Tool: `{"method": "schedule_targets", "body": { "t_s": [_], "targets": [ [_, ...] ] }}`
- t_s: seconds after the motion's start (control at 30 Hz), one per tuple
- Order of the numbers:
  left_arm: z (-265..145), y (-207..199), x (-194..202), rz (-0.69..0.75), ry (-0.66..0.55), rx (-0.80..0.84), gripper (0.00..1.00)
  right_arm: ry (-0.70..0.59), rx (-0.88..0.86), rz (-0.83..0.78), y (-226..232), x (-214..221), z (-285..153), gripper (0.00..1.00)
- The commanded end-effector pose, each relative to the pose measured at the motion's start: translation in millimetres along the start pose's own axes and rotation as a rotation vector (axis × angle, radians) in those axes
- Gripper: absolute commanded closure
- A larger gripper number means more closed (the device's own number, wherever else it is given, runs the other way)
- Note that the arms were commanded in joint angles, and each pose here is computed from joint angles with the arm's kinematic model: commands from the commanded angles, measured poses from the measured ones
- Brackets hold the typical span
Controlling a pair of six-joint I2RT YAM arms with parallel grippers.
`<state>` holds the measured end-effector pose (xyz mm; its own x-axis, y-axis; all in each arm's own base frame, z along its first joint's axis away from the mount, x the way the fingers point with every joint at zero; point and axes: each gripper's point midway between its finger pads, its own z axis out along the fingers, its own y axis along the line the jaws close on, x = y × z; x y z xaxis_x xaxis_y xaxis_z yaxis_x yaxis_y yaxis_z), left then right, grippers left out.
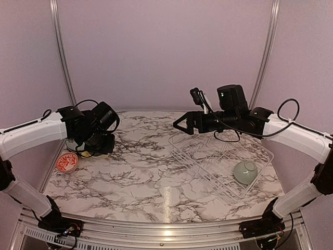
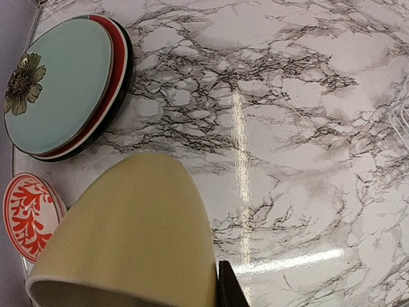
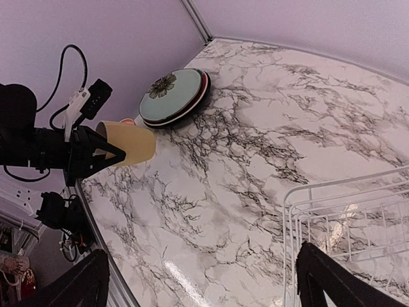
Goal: Unload the mixed dishes from the dish rack
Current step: Place the cup at the center of the board.
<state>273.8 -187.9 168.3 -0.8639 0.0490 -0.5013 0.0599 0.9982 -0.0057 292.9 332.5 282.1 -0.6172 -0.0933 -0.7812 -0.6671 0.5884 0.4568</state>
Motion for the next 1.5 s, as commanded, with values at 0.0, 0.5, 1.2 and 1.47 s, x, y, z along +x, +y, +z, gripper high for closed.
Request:
{"method": "schedule_targets", "body": {
  "t_s": [0.0, 0.5, 1.2, 1.47],
  "targets": [
    [7.9, 15.4, -12.4, 0.112, 0.013, -0.112, 1.0, -0.027, 0.048, -0.021, -4.1, -6.8, -16.6, 0.01],
    [53.5, 17.5, -2.2, 0.204, 0.149, -0.193, 1.0, -0.045, 0.05, -0.013, -6.8, -6.8, -22.7, 0.01],
    [86.9, 14.1, -1.5, 0.184, 0.216, -0.112, 0.86, -0.025, 0.061, 0.0, -13.1, -1.5, -15.3, 0.02],
    [80.2, 15.2, -10.4, 0.183, 0.19, -0.107, 0.68, -0.029, 0.076, -0.003, -13.9, -2.9, -19.3, 0.02]
  ]
}}
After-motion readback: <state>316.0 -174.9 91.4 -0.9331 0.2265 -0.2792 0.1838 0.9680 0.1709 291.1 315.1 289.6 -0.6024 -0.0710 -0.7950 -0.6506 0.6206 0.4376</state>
